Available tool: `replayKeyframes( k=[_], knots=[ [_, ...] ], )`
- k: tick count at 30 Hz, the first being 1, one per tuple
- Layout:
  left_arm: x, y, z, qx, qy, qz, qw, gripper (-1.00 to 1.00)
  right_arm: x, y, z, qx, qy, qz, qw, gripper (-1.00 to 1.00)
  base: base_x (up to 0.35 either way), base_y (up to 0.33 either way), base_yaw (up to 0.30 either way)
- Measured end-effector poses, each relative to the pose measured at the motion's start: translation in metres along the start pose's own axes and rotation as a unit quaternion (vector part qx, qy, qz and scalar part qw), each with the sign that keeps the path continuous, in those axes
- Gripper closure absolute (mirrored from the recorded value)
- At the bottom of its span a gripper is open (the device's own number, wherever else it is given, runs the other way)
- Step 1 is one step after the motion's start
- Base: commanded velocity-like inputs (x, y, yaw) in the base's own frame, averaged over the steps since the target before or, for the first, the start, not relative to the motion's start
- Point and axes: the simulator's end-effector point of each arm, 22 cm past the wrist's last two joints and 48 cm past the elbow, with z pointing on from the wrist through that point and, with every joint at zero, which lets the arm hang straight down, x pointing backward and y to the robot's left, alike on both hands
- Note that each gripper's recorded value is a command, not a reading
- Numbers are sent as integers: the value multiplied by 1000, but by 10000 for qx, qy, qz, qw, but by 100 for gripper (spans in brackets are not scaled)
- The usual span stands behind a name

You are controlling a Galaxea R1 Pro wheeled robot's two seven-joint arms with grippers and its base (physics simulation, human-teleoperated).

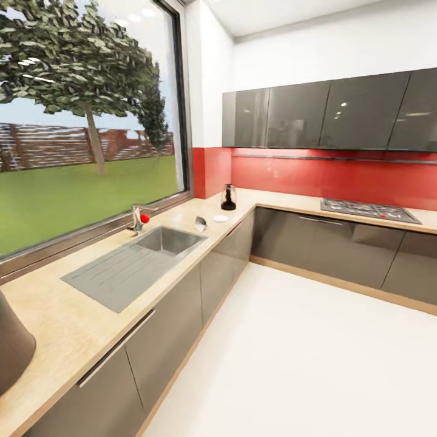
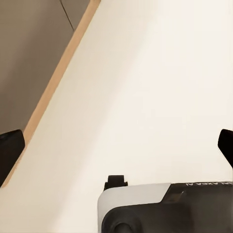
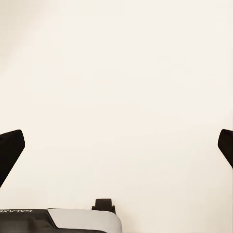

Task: Set up a coffee station on the kitchen countertop: keep the coffee maker on the countertop, move the bottle of coffee from the kitchen shelf to the counter next to the coffee maker, place a paper coffee filter on top of the coffee maker, put the saucer next to the coffee maker with the coffee cup on the saucer, and place the electric kettle next to the coffee maker.

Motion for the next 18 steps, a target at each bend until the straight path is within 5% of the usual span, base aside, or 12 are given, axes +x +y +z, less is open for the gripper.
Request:
replayKeyframes(
  k=[18],
  knots=[
    [0, 0, 0, -2, 0, -11, 10000, -100, 0, 0, 0, -2, 3, 0, 10000, -100, 284, -206, 262]
  ],
)
